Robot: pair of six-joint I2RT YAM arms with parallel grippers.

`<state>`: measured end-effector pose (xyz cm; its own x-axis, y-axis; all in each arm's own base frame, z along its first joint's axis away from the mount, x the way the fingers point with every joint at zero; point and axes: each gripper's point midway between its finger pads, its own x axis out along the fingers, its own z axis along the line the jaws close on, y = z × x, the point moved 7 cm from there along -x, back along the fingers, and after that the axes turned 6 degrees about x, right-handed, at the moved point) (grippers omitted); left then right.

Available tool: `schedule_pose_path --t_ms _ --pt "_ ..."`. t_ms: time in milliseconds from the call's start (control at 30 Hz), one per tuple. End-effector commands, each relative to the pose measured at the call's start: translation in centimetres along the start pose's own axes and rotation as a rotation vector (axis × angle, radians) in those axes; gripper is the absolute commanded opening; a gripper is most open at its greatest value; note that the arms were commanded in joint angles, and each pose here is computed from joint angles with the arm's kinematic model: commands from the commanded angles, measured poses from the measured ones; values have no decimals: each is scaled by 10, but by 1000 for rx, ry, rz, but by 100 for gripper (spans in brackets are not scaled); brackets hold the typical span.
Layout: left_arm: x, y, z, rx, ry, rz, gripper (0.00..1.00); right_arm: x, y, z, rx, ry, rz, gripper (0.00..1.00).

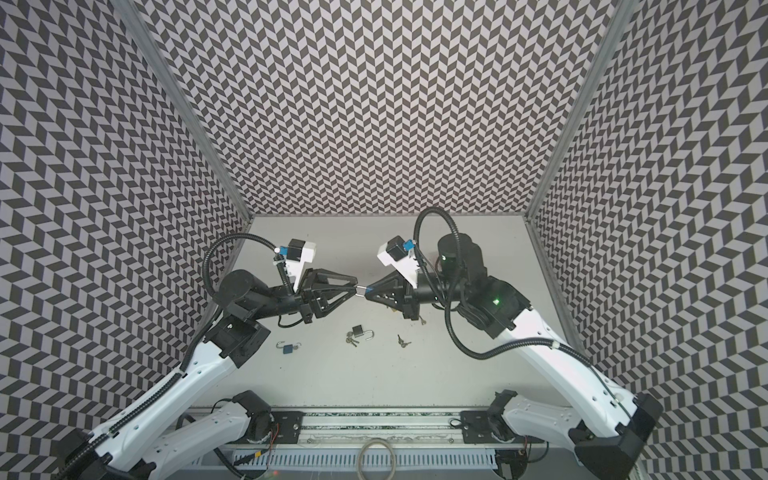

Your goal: Lock with the key

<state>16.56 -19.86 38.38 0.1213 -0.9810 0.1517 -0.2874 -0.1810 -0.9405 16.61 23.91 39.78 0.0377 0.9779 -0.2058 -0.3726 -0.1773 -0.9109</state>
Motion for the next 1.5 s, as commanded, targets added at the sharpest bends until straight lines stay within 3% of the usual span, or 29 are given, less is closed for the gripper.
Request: schedule_pose_path --t_ms 0,167,467,633,767,1000,1333,1467 --pt "2 -6 -8 29 33 0 21 -5 -18 10 -75 -40 -60 0" --pt "1 -9 -9 45 17 -10 0 -6 -17 10 -79 -38 -60 0" --pt "2 -4 -13 78 26 2 0 -3 -23 15 -60 -108 -89 0" --pt "39 36 -23 1 117 72 0 16 -42 22 -95 -156 -143 0" --pt "42 52 -19 -40 129 80 0 15 -51 28 -115 -180 -181 0" --pt "8 26 -5 0 4 2 0 -16 -45 32 -125 -127 -274 0" --pt "-2 9 -11 21 13 -60 0 -32 -36 33 -53 -139 -437 0" --pt "-2 5 -13 2 16 -109 0 -18 -28 29 -24 -200 -397 1"
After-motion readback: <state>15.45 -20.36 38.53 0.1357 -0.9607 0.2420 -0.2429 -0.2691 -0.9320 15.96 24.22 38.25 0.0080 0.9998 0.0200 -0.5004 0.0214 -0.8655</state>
